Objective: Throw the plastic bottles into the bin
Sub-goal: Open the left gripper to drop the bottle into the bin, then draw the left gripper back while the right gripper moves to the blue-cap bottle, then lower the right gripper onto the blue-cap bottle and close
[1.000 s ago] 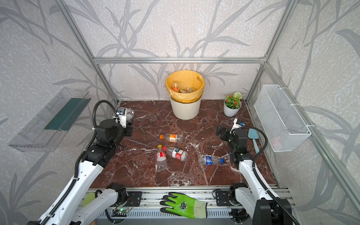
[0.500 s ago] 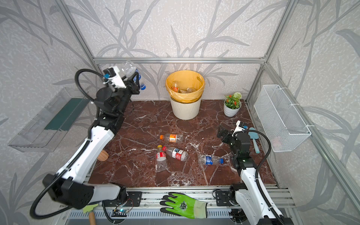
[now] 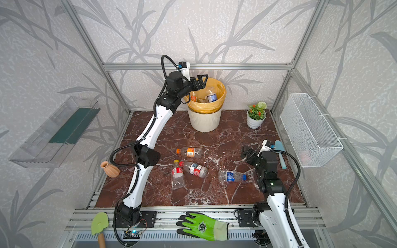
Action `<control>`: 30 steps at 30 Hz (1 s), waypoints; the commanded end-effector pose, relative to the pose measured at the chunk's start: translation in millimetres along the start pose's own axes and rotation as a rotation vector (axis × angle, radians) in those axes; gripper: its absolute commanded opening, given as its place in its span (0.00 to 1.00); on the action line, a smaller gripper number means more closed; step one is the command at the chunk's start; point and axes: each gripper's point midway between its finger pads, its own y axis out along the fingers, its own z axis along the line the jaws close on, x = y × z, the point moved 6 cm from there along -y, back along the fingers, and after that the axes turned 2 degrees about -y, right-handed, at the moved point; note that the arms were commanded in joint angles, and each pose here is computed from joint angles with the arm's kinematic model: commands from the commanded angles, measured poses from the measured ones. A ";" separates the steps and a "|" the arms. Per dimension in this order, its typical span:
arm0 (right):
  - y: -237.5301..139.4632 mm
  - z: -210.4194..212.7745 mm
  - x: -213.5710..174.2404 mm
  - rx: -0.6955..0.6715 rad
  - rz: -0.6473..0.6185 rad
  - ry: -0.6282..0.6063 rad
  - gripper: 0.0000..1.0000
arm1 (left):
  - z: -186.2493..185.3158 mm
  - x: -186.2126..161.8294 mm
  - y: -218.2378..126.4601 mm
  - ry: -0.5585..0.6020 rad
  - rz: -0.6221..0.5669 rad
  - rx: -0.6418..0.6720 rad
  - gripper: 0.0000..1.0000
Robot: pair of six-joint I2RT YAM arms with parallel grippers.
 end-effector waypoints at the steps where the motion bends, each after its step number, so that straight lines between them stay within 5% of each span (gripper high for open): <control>1: -10.4 -2.2 3.0 -0.057 0.023 0.037 0.98 | -19.5 28.8 -38.2 -0.002 0.020 0.032 0.99; 9: -23.2 -11.9 -21.2 -0.130 0.160 0.220 0.92 | -32.8 19.6 -71.3 0.129 0.042 0.092 0.99; 15: -43.3 -19.0 -42.2 -0.195 0.259 0.355 0.92 | -17.3 6.3 -119.1 0.153 -0.059 0.173 0.99; 22: -47.8 -22.5 -85.1 -0.184 0.427 0.559 0.92 | 8.0 -22.3 -175.6 0.217 -0.029 0.329 0.99; 30: -28.8 -14.1 -125.9 -0.179 0.500 0.584 0.94 | 31.3 -46.0 -221.8 0.244 0.007 0.472 0.99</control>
